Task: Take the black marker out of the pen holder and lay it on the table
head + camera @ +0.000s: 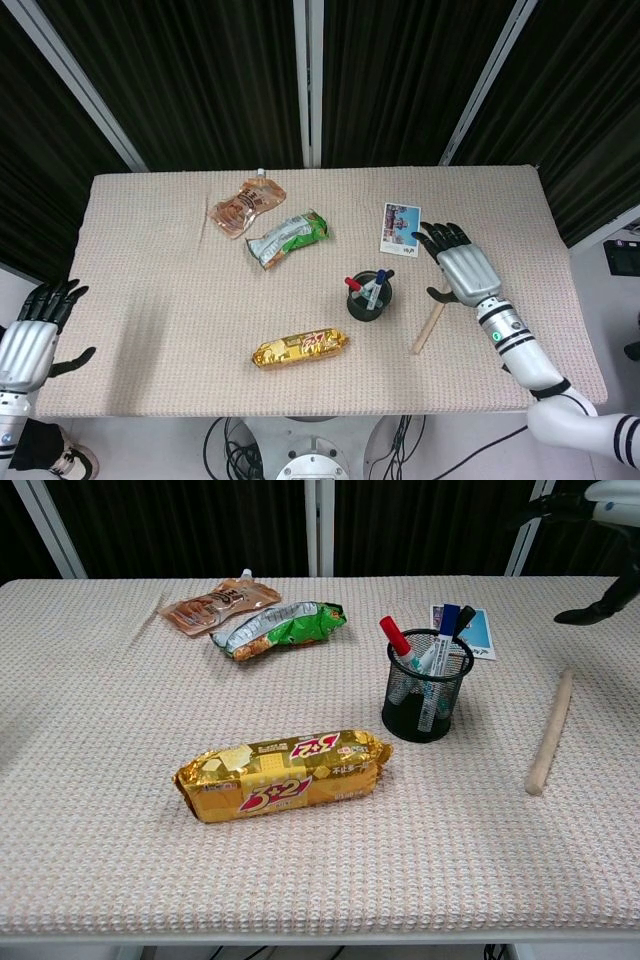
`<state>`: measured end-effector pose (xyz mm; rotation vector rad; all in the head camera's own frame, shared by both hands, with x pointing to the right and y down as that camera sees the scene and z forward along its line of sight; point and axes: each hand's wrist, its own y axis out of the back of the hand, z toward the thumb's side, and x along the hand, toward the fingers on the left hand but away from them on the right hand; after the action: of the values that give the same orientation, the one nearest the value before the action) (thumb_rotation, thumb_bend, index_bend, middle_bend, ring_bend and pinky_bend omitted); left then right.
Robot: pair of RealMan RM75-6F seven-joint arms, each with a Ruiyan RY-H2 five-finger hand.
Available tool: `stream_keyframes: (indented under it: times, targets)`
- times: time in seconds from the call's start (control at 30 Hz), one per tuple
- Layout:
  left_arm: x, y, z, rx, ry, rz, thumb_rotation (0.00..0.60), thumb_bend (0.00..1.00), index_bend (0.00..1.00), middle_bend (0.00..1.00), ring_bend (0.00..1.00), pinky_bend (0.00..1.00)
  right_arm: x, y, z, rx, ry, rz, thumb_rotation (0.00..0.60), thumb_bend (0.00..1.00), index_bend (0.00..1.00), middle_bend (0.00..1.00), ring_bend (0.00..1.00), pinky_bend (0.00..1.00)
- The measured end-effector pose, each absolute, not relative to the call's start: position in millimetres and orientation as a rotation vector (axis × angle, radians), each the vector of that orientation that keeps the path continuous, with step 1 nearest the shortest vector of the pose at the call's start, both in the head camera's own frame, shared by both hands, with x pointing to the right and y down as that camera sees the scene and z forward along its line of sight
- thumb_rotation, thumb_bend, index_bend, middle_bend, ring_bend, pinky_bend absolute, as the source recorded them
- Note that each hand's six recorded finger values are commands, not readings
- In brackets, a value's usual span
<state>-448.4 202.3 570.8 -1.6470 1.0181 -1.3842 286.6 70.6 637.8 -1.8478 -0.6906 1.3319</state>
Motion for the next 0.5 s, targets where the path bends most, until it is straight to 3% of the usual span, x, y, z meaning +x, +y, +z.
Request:
stream_keyframes:
  times: [0.5]
  targets:
    - [-453.2,200.4,575.3,-1.657,1.021,-1.386,0.600,0.19,0.12,0.06,0.00,0.05,245.0,72.5,668.0,-1.870,-0.652,1.311,0.600,0.24,0.27,0.03,0.00,0.00]
